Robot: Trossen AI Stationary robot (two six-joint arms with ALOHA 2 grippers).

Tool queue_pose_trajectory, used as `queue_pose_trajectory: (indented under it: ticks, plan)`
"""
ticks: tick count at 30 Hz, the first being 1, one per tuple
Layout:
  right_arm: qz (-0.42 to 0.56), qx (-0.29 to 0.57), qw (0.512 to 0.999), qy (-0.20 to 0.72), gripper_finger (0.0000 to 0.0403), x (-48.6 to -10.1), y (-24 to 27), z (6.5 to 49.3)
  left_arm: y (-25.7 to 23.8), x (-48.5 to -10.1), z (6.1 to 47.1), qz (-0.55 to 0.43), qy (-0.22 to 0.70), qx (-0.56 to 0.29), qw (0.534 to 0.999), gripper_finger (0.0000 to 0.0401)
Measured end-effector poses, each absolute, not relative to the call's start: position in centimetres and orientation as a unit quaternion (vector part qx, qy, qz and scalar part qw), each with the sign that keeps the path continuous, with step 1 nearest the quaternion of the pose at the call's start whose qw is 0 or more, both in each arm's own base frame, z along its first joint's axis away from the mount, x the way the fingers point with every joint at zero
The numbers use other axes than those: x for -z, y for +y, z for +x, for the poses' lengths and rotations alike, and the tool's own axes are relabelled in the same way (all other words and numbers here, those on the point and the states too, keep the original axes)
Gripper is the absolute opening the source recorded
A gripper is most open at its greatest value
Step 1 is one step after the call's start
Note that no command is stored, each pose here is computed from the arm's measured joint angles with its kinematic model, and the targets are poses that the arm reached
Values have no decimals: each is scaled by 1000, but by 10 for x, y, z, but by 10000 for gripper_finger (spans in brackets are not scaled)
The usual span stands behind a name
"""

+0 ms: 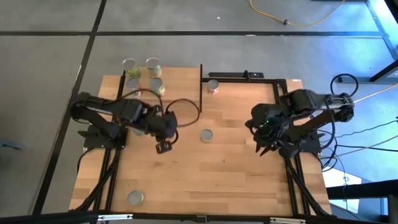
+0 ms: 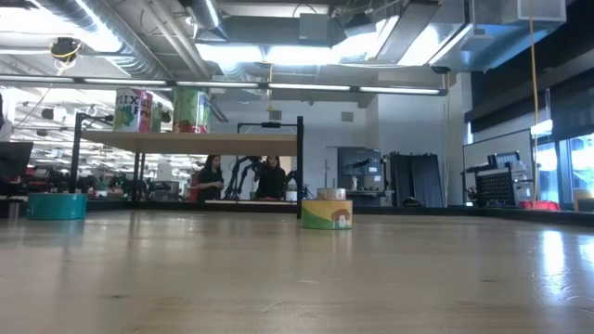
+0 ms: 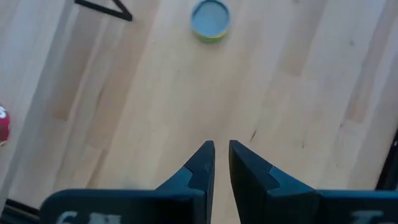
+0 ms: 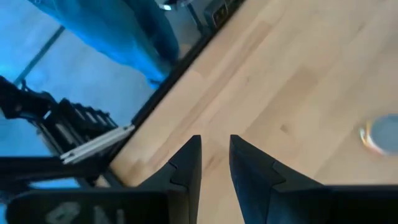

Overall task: Pick and place cans onto a shelf
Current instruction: Put the canned peaches on the shelf

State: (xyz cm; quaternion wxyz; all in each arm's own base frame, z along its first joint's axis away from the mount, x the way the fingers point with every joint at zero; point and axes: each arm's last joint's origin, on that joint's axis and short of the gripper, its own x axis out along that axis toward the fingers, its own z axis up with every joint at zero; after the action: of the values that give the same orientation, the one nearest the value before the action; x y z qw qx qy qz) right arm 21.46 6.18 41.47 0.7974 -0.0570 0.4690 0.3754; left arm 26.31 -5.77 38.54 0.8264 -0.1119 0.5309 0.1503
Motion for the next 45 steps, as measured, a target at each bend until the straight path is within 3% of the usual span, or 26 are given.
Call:
queue_pose_trajectory:
  ticks: [6, 11, 19, 25, 28, 34, 45]
  plan:
    - [-56, -366, 837, 403, 84, -383, 55, 222, -86, -391, 248, -110, 511, -141, 841, 40]
    - [10, -285, 864, 416, 84, -358, 39, 235, -98, -400, 222, -151, 483, -170, 846, 40]
    - [47, -172, 882, 436, 84, -339, 27, 244, -117, -378, 185, -242, 500, -221, 802, 40]
    - [90, -145, 897, 408, 84, -337, 27, 251, -140, -352, 164, -295, 557, -228, 742, 40]
    - [98, -143, 901, 399, 84, -338, 27, 253, -157, -342, 157, -318, 591, -198, 715, 40]
    - [112, -137, 904, 389, 84, -340, 27, 255, -192, -318, 143, -296, 599, -89, 738, 40]
    - [106, -143, 916, 359, 84, -345, 28, 259, -211, -275, 125, -301, 611, -79, 728, 40]
